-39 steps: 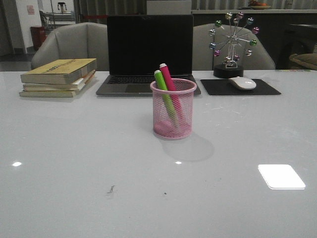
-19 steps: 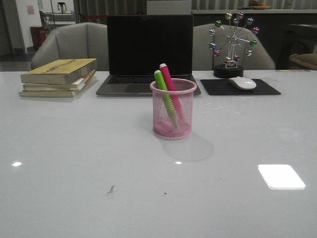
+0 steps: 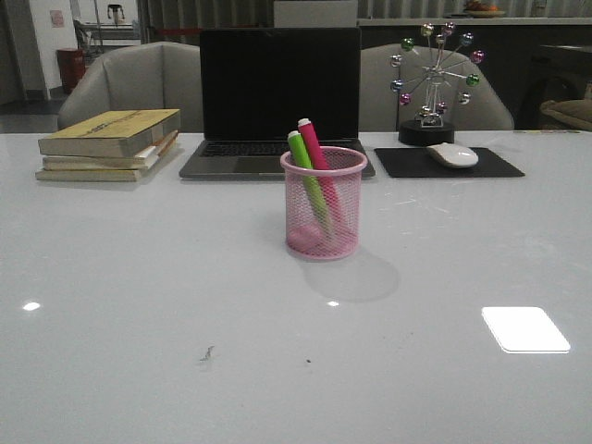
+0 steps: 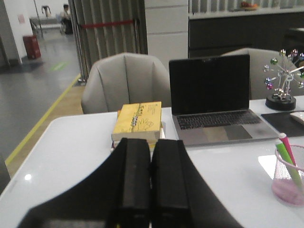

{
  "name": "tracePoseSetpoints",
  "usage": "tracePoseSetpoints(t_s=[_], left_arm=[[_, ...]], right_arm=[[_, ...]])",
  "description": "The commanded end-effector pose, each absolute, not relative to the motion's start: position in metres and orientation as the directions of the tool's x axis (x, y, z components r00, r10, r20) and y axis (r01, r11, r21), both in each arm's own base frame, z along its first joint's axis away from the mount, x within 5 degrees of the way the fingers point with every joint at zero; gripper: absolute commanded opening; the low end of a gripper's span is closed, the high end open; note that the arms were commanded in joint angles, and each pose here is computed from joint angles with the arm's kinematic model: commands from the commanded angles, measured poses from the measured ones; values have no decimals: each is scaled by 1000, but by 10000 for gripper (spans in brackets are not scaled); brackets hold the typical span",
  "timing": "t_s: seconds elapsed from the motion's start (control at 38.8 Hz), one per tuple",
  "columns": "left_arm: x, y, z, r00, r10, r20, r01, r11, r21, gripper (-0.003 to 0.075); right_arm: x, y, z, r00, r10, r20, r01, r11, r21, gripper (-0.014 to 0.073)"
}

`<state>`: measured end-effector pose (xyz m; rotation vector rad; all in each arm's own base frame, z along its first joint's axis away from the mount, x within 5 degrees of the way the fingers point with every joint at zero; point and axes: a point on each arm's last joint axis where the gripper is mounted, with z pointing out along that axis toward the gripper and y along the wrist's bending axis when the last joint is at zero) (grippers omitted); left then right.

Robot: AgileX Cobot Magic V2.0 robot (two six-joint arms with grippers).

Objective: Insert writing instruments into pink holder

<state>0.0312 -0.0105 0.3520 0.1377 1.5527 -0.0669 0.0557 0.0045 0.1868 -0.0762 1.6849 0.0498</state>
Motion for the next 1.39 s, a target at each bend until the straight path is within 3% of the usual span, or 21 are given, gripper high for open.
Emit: tracePoseSetpoints(t_s=[0.0, 0.31, 1.21, 1.37], left_arm=[[19, -8, 363, 181, 27, -983, 97, 994, 45, 98], [2, -5, 337, 344, 14, -939, 61, 997, 37, 98], [53, 0, 218, 181, -66, -981, 24, 998, -63, 98], [54, -1, 215, 144, -27, -989, 22, 999, -24, 98]], right_arm=[[55, 4, 194, -20, -29, -999, -76, 997, -28, 25], [55, 4, 194, -20, -29, -999, -76, 997, -28, 25], [55, 4, 194, -27, -30, -999, -77, 997, -28, 25], [55, 4, 194, -27, -30, -999, -77, 997, -28, 25]])
